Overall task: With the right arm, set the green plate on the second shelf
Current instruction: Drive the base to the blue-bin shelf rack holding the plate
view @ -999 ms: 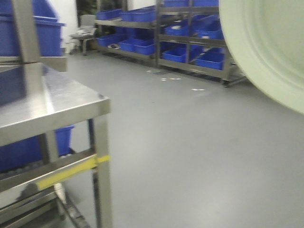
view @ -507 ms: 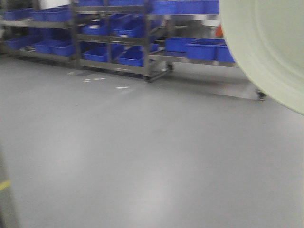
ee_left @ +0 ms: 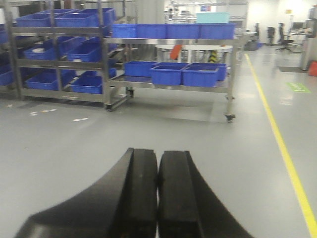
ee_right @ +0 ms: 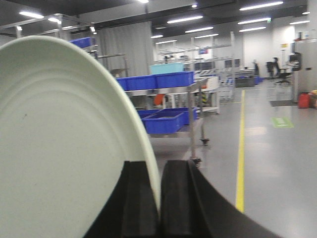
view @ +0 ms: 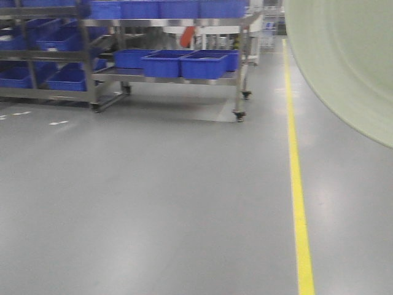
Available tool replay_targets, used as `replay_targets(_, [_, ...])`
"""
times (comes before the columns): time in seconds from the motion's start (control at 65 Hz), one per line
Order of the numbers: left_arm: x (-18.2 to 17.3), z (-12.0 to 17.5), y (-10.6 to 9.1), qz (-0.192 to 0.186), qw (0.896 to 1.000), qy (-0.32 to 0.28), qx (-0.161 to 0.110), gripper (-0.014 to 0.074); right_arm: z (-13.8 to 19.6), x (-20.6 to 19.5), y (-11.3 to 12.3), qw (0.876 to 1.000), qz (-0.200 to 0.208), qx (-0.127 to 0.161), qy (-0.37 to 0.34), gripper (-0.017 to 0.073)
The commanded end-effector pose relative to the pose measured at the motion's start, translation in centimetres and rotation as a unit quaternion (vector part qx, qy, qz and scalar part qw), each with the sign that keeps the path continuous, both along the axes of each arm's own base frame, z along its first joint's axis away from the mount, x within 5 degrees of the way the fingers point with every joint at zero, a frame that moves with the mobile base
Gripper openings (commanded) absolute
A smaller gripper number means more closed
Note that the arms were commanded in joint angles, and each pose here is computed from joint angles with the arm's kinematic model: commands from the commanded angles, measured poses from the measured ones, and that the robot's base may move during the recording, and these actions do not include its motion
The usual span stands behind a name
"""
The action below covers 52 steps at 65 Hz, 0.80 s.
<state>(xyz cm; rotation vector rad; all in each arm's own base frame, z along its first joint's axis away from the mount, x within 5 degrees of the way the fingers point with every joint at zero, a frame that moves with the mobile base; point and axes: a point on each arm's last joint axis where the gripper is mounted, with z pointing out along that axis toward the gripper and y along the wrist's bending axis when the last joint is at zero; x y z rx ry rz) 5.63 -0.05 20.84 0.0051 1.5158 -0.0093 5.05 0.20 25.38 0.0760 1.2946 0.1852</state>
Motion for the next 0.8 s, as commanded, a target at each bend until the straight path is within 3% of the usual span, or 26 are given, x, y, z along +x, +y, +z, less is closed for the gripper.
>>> replay_targets(0.0, [-0.02, -0.45, 0.01, 0.000, 0.999, -0.033, -0.003, 0.0130, 1.89, -0.47, -0.18, 0.998, -0.008, 0.008, -0.066, 0.0053])
replay_targets(0.784, [-0.02, -0.45, 0.01, 0.000, 0.999, -0.033, -0.003, 0.0130, 1.89, -0.47, -0.18, 0.998, -0.008, 0.008, -0.066, 0.0053])
